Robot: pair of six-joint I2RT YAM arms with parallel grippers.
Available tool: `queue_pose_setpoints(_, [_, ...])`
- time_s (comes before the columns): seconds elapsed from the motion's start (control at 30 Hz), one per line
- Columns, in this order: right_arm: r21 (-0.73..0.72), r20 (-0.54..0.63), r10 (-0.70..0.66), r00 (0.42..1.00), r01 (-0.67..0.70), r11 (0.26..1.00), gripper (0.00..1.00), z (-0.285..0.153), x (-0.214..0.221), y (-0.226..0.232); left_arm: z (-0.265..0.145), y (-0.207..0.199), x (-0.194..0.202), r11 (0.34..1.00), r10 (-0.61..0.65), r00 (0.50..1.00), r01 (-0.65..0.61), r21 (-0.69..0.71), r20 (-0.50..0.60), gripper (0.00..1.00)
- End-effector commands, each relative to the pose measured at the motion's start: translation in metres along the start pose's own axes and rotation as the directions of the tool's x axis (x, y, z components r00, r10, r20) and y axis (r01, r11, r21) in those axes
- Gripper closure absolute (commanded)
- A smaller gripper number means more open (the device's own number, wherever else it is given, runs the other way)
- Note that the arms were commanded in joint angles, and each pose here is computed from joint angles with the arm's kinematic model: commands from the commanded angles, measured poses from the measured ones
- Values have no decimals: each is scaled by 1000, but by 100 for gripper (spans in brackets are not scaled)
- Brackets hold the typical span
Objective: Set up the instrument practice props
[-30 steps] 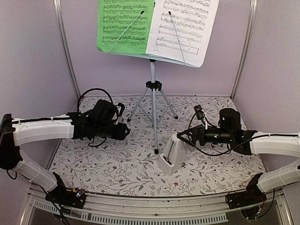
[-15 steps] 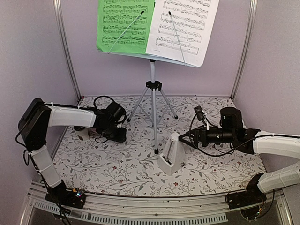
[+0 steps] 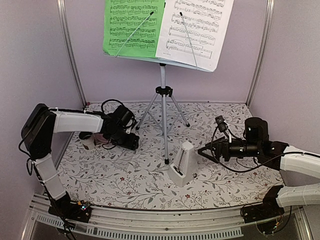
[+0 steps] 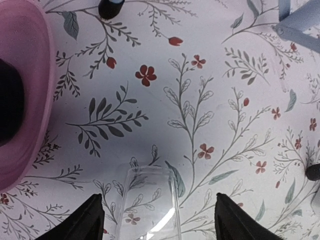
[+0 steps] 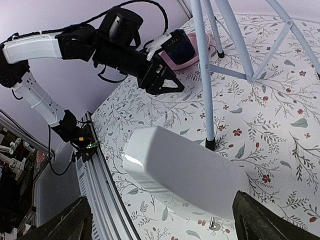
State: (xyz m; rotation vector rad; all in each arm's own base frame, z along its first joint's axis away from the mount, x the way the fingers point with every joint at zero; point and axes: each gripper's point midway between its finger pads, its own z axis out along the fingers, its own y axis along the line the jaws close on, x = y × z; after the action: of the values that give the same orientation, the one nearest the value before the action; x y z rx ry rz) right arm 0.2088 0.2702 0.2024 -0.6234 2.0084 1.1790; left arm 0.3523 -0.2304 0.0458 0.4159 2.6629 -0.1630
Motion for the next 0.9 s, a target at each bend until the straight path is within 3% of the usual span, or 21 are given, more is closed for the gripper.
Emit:
queue_pose_setpoints(0.0, [29,-93,97,991,-94,995,1,-3,45,-16,-32,-9,-20,998,-10,994,2,68,108,21])
queue_pose_setpoints(0.13, [67,-150,159,976,-150,986,7,-2,76,-28,-65,-50,-22,972,105,954,-158,174,281,27])
queue_pose_setpoints(0.3, [89,-165,202,965,-189,978,23,3,92,-37,-80,-104,3,873,156,890,-327,361,428,51])
queue_pose_setpoints(0.43, [104,-163,213,963,-198,975,30,13,95,-46,-81,-133,23,804,193,850,-423,417,490,64])
queue_pose_setpoints(0.63, [127,-173,238,956,-218,968,50,31,103,-61,-79,-174,48,707,252,791,-544,452,558,77])
queue_pose_setpoints(0.73, [160,-160,255,954,-230,960,61,37,102,-71,-75,-190,58,675,271,769,-580,455,579,81])
queue_pose_setpoints(0.87, [188,-143,261,955,-232,954,66,46,95,-80,-64,-212,74,626,300,752,-620,474,587,85])
